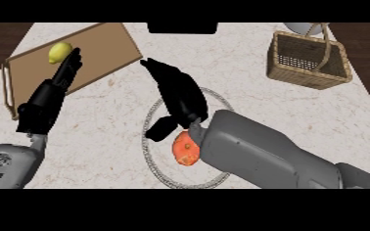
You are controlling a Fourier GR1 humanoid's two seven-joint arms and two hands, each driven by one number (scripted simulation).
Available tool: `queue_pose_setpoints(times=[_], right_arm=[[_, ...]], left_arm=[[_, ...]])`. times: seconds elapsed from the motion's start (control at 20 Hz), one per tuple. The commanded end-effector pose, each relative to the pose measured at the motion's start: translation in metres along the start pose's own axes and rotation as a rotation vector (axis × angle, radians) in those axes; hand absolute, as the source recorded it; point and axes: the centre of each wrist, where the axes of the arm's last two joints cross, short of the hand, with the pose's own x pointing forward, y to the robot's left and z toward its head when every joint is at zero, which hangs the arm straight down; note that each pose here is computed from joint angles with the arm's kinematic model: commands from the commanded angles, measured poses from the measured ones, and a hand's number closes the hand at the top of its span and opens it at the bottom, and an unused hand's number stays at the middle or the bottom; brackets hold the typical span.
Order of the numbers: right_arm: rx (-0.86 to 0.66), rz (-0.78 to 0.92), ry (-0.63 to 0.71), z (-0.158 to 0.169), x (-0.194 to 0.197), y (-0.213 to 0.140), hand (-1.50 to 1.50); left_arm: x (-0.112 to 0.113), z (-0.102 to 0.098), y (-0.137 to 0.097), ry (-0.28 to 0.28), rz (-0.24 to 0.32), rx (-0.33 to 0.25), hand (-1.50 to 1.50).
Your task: Pick the squash from the placemat and place it in the basket
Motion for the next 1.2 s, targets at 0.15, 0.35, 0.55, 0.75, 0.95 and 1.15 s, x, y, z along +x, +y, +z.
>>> queue_pose_setpoints(times=[0.15, 0.35, 0.55, 0.75, 0.95, 1.15], right_arm=[[0.328, 0.396, 0.178, -0.008, 0.072, -0.035, -1.5], [0.469, 0.447, 0.252, -0.004, 0.114, -0.053, -1.5], [0.53, 0.481, 0.347, -0.004, 0.112, -0.062, -1.5], [0.554, 0.446, 0.345, -0.002, 0.111, -0.075, -1.5], [0.579, 0.466, 0.36, -0.002, 0.079, -0.054, -1.5], [0.607, 0.503, 0.373, -0.004, 0.075, -0.039, -1.5]], left_arm=[[0.003, -0.001, 0.003, -0.037, -0.007, 0.008, 0.0], [-0.002, 0.002, 0.015, -0.029, 0.003, 0.014, 0.0], [-0.004, 0.001, 0.007, -0.017, -0.002, 0.026, 0.0], [0.008, 0.001, 0.002, -0.036, -0.016, 0.025, 0.0], [0.001, 0.016, 0.009, -0.039, 0.014, 0.027, 0.0], [0.008, 0.01, 0.004, -0.043, 0.009, 0.017, 0.0]])
